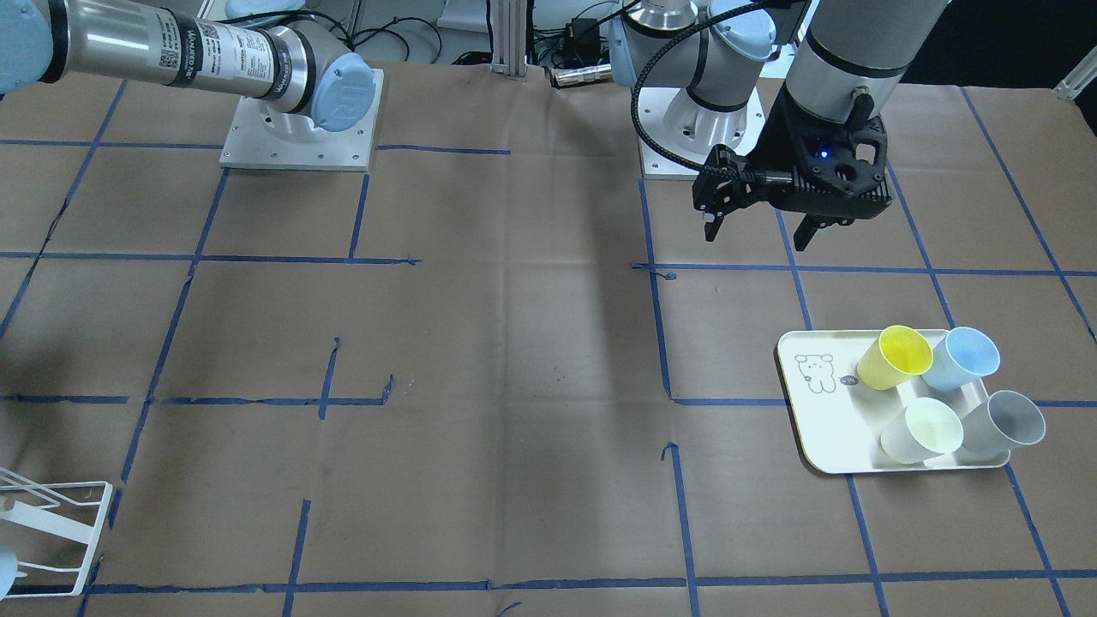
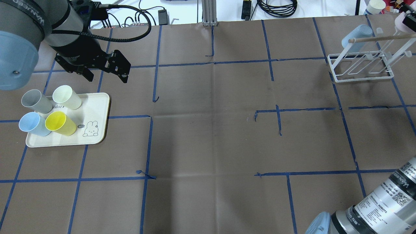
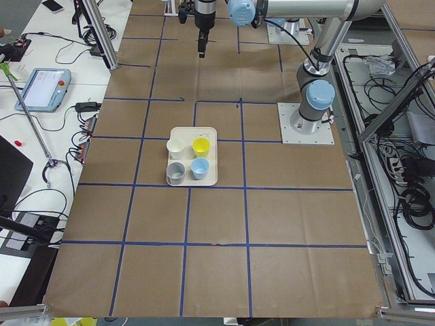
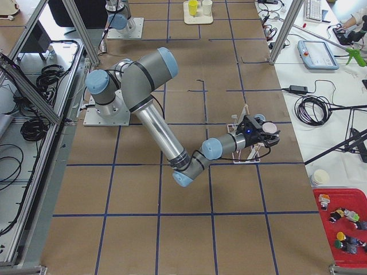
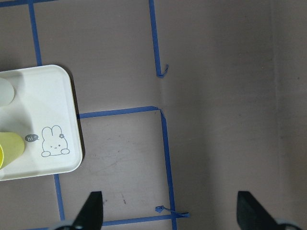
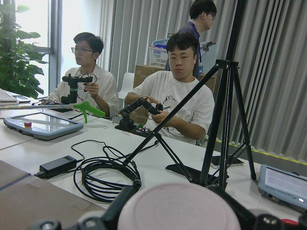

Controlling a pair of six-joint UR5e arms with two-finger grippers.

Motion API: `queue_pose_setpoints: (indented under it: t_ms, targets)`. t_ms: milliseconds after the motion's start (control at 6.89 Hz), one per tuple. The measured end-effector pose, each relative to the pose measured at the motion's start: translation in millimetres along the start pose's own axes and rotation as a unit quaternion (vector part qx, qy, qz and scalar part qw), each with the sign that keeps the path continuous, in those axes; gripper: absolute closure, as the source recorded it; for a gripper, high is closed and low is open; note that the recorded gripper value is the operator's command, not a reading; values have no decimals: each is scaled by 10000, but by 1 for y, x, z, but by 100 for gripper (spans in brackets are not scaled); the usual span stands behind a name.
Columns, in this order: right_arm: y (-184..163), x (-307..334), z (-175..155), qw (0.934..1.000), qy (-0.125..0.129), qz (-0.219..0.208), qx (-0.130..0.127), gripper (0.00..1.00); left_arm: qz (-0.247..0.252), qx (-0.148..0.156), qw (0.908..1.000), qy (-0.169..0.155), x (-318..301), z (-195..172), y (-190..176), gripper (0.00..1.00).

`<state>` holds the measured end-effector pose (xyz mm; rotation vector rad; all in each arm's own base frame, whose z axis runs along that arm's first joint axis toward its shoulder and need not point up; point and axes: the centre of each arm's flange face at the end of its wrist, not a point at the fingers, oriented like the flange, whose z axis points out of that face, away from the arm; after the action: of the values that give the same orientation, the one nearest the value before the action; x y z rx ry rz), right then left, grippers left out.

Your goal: Transfer IKEA cup to right arm and place on rack

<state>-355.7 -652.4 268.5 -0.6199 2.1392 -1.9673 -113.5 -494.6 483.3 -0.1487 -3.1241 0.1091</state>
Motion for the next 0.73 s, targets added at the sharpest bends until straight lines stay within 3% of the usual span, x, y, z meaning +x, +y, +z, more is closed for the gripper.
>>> queue_pose_setpoints:
  t_ms: [725]
  targets:
    - [15, -3, 6, 9999, -59, 96, -33, 66, -264, -54, 9996, -73, -16, 0, 0, 1]
